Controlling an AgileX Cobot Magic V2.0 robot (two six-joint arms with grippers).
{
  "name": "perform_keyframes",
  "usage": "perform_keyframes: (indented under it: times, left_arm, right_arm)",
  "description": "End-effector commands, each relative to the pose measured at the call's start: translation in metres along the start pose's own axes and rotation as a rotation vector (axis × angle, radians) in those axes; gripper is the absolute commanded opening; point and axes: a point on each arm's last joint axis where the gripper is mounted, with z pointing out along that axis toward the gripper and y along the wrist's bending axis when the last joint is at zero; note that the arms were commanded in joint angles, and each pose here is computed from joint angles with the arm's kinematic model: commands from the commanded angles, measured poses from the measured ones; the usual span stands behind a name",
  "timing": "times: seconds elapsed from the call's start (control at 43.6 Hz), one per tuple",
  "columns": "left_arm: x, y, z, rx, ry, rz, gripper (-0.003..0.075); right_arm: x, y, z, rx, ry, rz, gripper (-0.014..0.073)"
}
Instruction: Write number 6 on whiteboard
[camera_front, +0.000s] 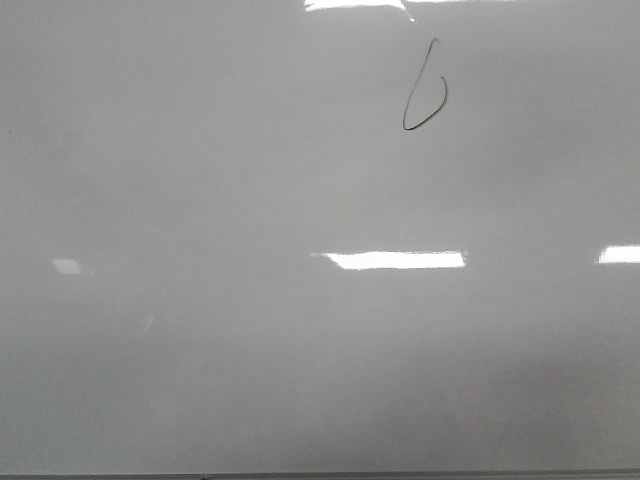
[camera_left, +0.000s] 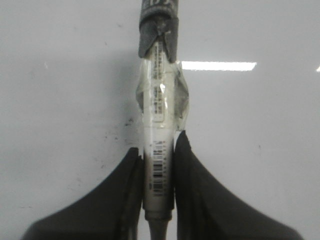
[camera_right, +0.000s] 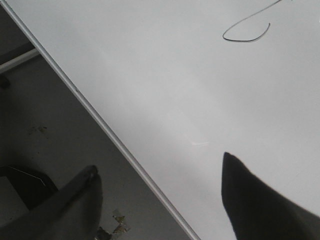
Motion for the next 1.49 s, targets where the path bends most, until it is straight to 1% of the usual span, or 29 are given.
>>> perform_keyframes:
  times: [0.0,0.023,0.16,0.298,0.367,0.458,0.55,0.596,0.733,0.848,0.917,0.985,1.077,1.169,1.26,1.375,1.421,1.467]
  left_arm:
    - [-0.012,-0.001,0.008,0.041,-0.089,-0.02,0.0097]
    - [-0.009,0.001,0.015,0.044,-0.09,-0.022,0.0097]
    - [-0.002,0.004,0.025,0.036,-0.099,-0.001,0.0097]
    - [0.003,0.005,0.034,0.042,-0.098,-0.014,0.0111]
    - [0.004,0.005,0.038,0.049,-0.101,-0.017,0.0145]
    - [0.009,0.006,0.043,0.055,-0.085,-0.023,0.0241]
    - [0.012,0.006,0.047,0.06,-0.076,-0.028,0.0321]
    - [0.012,0.006,0.047,0.061,-0.078,-0.028,0.034]
    - [0.003,0.006,0.043,0.058,-0.108,-0.016,0.0341]
    - [-0.008,0.005,0.031,0.036,-0.123,0.009,0.0341]
    - [-0.017,0.003,0.021,0.034,-0.132,0.061,0.034]
    - [-0.026,0.002,0.01,0.012,-0.12,0.12,0.034]
    - [-0.039,0.001,-0.007,-0.047,-0.107,0.15,0.034]
    - [-0.053,-0.004,-0.025,-0.091,-0.104,0.166,0.0336]
    - [-0.067,-0.014,-0.05,-0.131,-0.088,0.187,0.0336]
    - [-0.08,-0.03,-0.08,-0.145,-0.035,0.204,0.0336]
    - [-0.084,-0.034,-0.091,-0.155,-0.001,0.203,0.0336]
    - [-0.089,-0.04,-0.101,-0.143,0.037,0.181,0.0336]
  right_arm:
    - [-0.01,-0.003,-0.008,0.039,-0.079,0.01,0.0528]
    - [-0.011,-0.003,-0.008,0.039,-0.08,0.011,0.0528]
    - [-0.01,-0.003,-0.008,0.036,-0.079,0.011,0.0528]
    - [-0.01,-0.002,-0.008,0.032,-0.075,0.012,0.0528]
    - [-0.01,-0.002,-0.008,0.032,-0.075,0.012,0.0528]
    - [-0.01,-0.002,-0.008,0.032,-0.075,0.012,0.0528]
    - [-0.01,-0.003,-0.008,0.033,-0.076,0.012,0.0528]
    - [-0.01,-0.003,-0.008,0.033,-0.076,0.012,0.0528]
    - [-0.012,-0.003,-0.009,0.044,-0.09,0.011,0.0528]
    - [-0.016,-0.002,-0.017,0.051,-0.111,0.027,0.0528]
    - [-0.019,-0.002,-0.023,0.062,-0.131,0.059,0.0528]
    - [-0.022,-0.002,-0.031,0.079,-0.149,0.125,0.0528]
    - [-0.023,-0.002,-0.042,0.109,-0.158,0.218,0.0528]
    - [-0.023,-0.004,-0.052,0.147,-0.142,0.308,0.0528]
    - [-0.02,-0.007,-0.06,0.2,-0.094,0.4,0.0528]
    - [-0.012,-0.011,-0.065,0.279,-0.015,0.477,0.0528]
    - [-0.009,-0.013,-0.066,0.306,0.014,0.491,0.0528]
    - [-0.007,-0.012,-0.066,0.308,0.029,0.503,0.0528]
